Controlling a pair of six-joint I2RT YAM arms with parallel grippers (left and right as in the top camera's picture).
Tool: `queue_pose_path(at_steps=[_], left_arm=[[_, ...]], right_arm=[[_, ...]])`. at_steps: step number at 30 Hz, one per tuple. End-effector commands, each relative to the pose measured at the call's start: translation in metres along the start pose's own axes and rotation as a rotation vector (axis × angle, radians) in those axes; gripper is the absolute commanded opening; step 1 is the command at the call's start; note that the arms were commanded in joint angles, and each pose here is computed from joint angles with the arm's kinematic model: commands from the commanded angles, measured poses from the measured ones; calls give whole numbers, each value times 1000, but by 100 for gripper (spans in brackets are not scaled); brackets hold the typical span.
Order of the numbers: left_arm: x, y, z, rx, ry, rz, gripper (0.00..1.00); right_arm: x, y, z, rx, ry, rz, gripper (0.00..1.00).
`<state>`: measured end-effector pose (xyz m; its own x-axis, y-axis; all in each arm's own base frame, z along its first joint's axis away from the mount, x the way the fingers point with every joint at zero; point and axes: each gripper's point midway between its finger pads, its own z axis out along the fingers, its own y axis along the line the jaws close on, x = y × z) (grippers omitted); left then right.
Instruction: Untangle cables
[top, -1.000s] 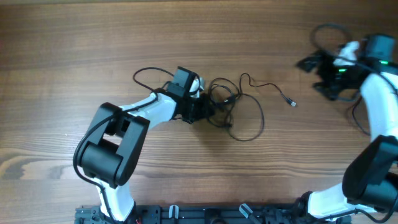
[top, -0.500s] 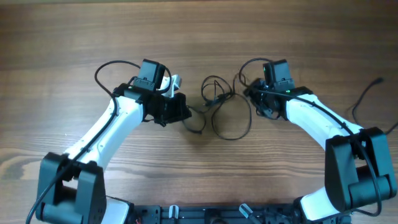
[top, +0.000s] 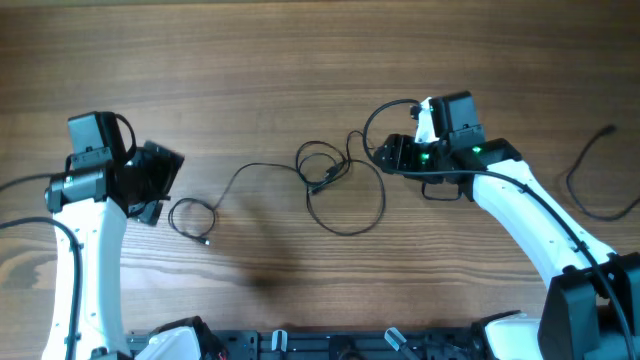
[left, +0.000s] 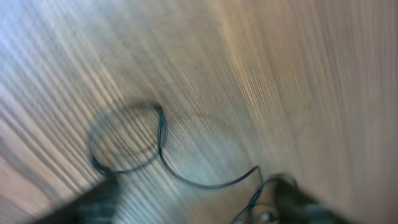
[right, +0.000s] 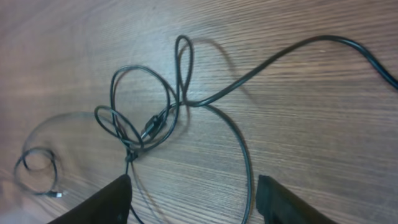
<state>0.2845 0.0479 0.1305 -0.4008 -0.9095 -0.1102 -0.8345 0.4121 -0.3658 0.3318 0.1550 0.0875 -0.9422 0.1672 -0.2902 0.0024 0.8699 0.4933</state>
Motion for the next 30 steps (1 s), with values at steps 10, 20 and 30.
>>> queue_pose_path(at_steps=[10,20,30], left_arm=[[148,-157,26,472,353,315,99],[238,-156,137,259,439,67,68],[192,-225,74,589,131,365,4]], right_arm=[[-8,-37,2,224,-89,175,82],[-9,-42,0,253,-105,192,86],[-1,-46,0,273,-74,200,78]])
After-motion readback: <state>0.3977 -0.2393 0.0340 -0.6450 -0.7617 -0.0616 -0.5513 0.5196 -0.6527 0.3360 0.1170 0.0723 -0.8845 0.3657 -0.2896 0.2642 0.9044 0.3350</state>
